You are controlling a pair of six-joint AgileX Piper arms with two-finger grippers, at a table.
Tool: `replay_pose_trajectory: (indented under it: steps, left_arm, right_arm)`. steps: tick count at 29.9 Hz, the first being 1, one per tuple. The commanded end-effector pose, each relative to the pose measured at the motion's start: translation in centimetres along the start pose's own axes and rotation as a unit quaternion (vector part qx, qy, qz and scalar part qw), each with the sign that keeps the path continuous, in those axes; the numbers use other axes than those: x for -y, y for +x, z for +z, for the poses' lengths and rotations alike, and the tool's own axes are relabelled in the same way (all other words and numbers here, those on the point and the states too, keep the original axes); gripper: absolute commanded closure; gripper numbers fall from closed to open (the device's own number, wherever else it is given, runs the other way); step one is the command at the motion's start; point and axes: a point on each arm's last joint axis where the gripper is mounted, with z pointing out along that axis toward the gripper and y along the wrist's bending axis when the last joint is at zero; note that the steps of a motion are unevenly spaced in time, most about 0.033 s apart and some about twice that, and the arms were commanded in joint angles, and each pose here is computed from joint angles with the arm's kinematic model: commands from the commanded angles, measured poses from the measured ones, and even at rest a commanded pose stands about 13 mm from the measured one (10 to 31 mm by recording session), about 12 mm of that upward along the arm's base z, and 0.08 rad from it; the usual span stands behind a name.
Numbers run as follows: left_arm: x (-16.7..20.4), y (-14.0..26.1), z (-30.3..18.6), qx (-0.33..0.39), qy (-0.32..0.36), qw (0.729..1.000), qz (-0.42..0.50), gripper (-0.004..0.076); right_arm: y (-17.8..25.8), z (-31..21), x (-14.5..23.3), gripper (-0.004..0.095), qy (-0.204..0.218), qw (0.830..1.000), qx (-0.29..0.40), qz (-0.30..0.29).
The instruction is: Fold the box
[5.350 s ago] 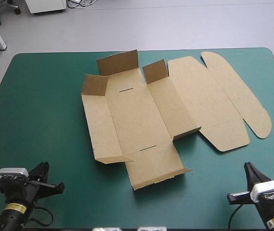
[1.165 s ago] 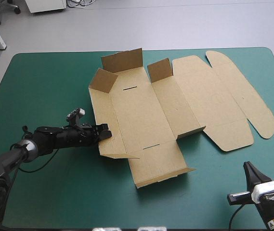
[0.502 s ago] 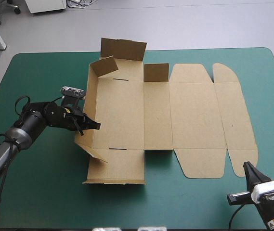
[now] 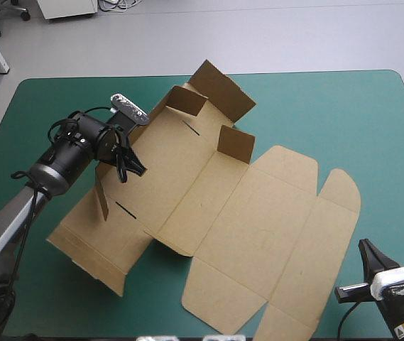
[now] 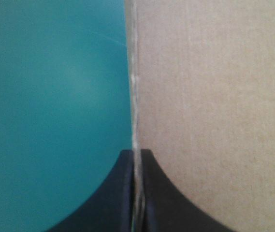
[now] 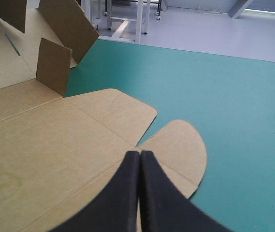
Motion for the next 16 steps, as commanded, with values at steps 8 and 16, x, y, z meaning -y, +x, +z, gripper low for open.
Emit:
replay_pose_trajectory:
  steps: [8,16]
  left_arm:
    - [0.5,-5.5,-6.0,0.180,-0.141,0.962,0.152,0.0734]
    - [6.6,-8.8,-7.4,0.240,-0.229,0.883,0.332,0.0734]
  right_arm:
    - [-1.6,-0.3,0.1,0.0927,0.001,0.999,0.044,-0.005]
    - [-1.9,-0.6,0.1,0.0928,0.001,1.000,0.027,-0.005]
